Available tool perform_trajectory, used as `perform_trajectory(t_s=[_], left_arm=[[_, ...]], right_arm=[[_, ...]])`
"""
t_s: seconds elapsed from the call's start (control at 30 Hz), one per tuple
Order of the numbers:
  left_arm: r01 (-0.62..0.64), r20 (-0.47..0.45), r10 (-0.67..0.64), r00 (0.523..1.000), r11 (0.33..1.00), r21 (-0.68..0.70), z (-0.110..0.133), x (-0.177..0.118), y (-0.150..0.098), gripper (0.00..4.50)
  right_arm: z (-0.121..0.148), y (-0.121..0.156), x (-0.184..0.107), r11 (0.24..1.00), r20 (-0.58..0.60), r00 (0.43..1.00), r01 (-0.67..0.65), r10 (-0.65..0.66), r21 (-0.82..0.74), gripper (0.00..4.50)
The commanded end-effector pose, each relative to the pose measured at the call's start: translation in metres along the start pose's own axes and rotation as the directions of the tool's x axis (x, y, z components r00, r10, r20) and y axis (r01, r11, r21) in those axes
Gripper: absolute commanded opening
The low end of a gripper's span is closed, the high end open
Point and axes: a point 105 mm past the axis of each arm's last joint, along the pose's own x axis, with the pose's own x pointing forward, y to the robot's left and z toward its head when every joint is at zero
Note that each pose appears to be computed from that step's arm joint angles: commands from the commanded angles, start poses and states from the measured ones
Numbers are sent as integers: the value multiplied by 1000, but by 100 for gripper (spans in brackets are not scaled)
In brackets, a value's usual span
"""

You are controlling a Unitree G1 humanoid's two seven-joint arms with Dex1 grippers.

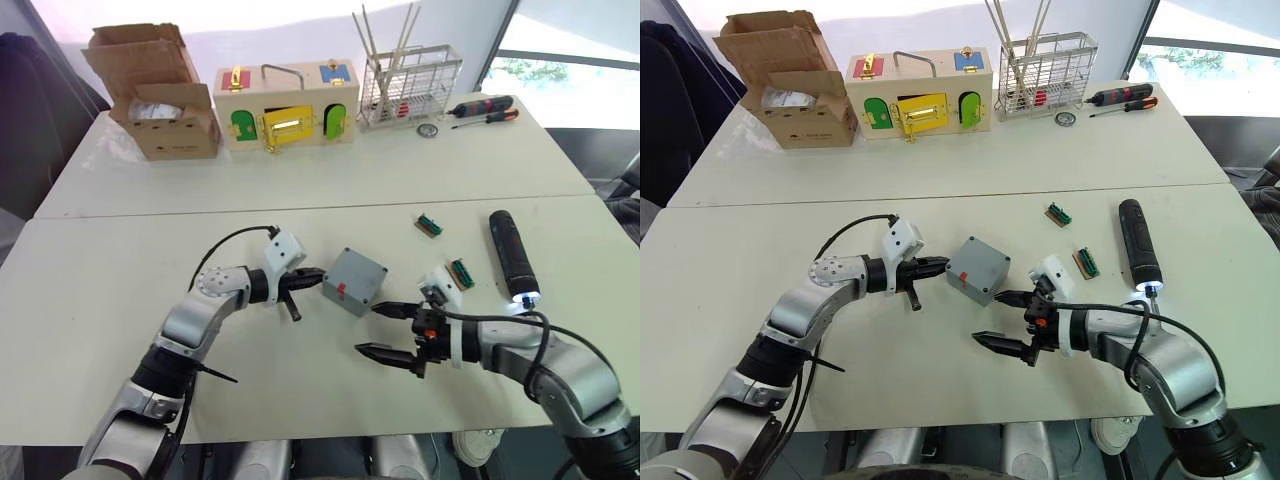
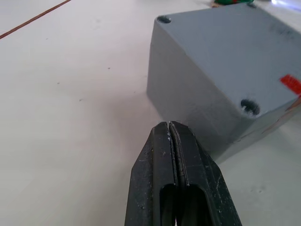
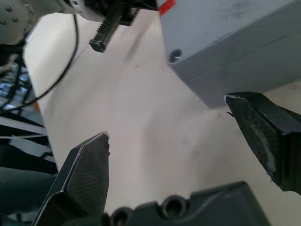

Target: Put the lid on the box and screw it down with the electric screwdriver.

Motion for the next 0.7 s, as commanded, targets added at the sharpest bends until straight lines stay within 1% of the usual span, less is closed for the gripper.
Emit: perform_trajectory(t_s=[0.03, 0.1, 0.17, 0.23, 0.33, 0.47, 0.5, 0.6, 0.7], left_arm=[[-77, 30, 76, 997, 997, 12, 7, -19, 12, 0], [-59, 44, 59, 997, 998, -14, 10, -26, 6, 0], [-32, 55, 33, 998, 999, -27, 12, -29, -5, 0], [-17, 47, 19, 999, 999, -32, 10, -30, -13, 0], [42, 34, -40, 999, 998, -46, 7, -30, -29, 0], [93, 33, -91, 995, 994, -55, 6, -24, -41, 0], [100, 33, -98, 995, 994, -54, 6, -23, -43, 0], [76, 18, -75, 997, 997, -21, 2, -11, -41, 0], [65, 24, -65, 998, 998, -6, 2, -4, -40, 0]], right_arm=[[16, -16, -16, 989, -3, 998, 62, -63, -132, 449], [19, -29, -20, 978, -15, 996, 85, -89, -193, 449], [25, -38, -20, 966, 5, 996, 83, -84, -243, 449], [29, -44, -16, 952, 14, 998, 69, -68, -299, 449], [25, -52, -12, 938, -49, 998, 7, -26, -346, 449], [20, -62, -9, 916, -105, 994, -64, 23, -397, 449], [20, -64, -8, 912, -108, 994, -75, 34, -404, 449], [26, -58, 3, 908, -65, 993, -118, 100, -402, 449], [27, -50, 12, 893, -65, 988, -155, 141, -422, 449]])
